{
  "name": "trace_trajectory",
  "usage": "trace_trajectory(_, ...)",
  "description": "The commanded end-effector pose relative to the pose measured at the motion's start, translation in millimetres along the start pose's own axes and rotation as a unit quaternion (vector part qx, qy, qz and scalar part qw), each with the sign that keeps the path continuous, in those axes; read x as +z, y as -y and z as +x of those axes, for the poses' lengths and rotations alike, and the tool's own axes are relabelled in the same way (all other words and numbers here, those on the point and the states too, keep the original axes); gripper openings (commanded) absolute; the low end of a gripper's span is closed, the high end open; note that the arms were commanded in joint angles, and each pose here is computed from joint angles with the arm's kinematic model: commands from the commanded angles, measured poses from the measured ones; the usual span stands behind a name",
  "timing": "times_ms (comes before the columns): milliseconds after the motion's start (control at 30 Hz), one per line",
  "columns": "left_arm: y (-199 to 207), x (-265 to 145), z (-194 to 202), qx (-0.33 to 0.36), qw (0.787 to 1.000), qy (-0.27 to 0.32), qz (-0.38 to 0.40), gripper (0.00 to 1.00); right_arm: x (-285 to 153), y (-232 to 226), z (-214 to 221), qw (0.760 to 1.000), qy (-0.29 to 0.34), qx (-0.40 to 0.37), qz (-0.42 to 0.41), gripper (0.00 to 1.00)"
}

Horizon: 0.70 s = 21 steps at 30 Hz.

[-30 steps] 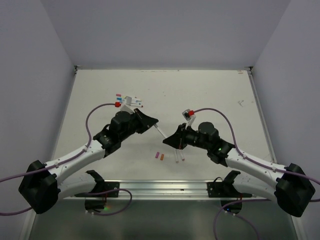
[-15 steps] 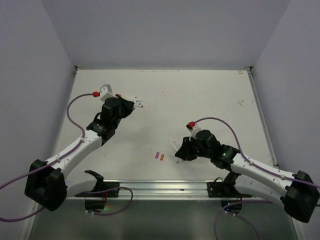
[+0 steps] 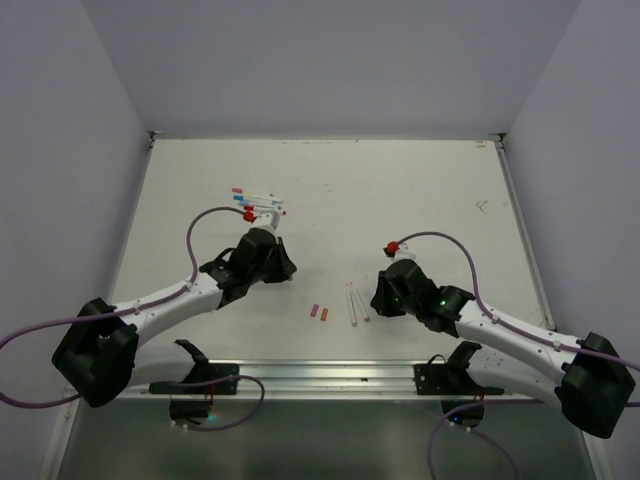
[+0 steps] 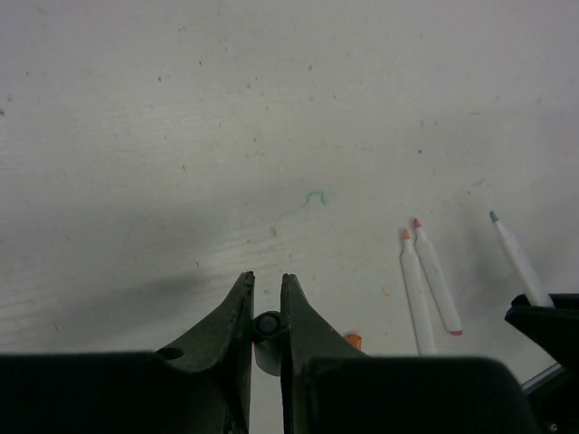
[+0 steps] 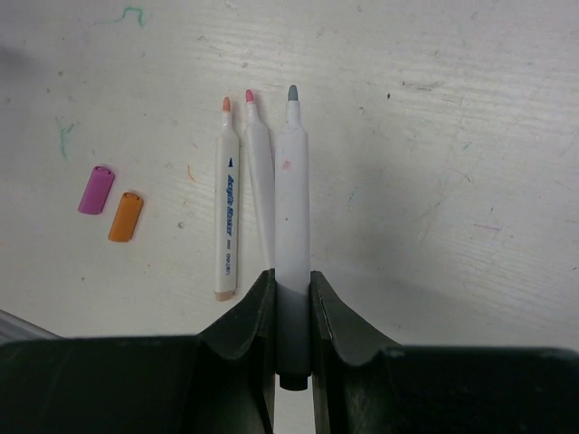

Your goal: Open the pen caps

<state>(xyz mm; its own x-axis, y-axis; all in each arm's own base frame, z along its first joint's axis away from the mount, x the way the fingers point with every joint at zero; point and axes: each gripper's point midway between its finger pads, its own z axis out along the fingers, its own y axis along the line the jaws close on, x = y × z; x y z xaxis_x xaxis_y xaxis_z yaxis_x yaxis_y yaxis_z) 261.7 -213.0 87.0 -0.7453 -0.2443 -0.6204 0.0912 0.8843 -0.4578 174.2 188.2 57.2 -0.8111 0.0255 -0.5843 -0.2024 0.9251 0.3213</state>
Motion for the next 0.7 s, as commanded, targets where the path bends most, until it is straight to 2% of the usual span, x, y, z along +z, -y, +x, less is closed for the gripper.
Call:
trace_trajectory(0,-4.9,5.9,25.6,0.032,0.999,-0.031,-0.002,0.0,2.7,9.0,-10.1,0.999,0.024,0.003,0.028,0.0)
trace_trajectory(267,-19.6,13.0,66.1,0.033,0.997,-0.064,-0.016,0.03,18.2,11.9,-0.3,0.999,0.0,-0.004,0.041,0.0)
trace_trajectory(667,2.7,27.2,90.4,0.052,0.995,-0.081,-0.001,0.07,28.5,14.3,10.7,0.998,-0.02,0.015,0.051,0.0)
